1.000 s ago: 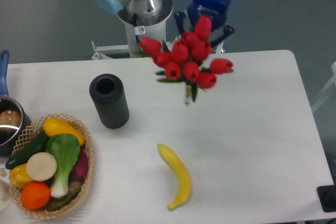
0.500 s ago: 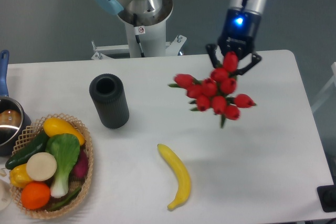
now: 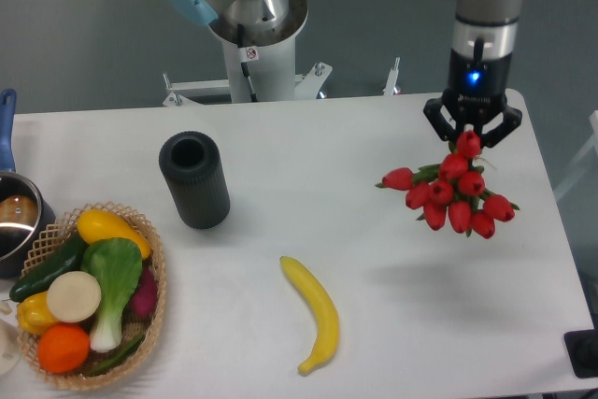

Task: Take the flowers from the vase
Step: 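Carry the held tulips away from the vase over the open table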

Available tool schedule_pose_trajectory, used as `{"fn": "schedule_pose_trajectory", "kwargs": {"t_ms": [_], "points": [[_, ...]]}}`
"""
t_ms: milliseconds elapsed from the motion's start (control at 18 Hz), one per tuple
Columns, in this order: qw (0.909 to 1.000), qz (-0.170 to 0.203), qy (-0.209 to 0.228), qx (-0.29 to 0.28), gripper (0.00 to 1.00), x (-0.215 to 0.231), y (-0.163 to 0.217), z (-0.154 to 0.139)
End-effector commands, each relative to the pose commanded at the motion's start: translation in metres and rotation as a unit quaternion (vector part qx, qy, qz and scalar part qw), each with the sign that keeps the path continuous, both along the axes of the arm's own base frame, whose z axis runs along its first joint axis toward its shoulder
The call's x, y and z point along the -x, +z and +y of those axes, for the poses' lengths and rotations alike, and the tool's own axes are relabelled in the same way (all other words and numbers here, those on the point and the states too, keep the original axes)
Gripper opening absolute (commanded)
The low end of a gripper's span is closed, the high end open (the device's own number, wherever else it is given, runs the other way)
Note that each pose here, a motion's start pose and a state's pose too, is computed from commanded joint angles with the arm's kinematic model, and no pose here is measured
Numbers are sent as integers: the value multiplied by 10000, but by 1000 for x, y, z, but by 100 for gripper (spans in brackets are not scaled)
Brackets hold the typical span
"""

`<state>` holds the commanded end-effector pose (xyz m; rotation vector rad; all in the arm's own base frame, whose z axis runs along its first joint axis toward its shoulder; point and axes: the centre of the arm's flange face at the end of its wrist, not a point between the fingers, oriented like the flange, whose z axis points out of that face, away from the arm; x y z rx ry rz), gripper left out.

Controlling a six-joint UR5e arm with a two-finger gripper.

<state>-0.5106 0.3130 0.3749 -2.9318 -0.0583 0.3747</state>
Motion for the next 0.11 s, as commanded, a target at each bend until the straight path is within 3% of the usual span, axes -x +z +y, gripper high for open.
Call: {"fn": "schedule_pose_trajectory", "kwargs": {"t_ms": [111], "points": [[9992,-80,-69,387,0,-1,-7,16]]}}
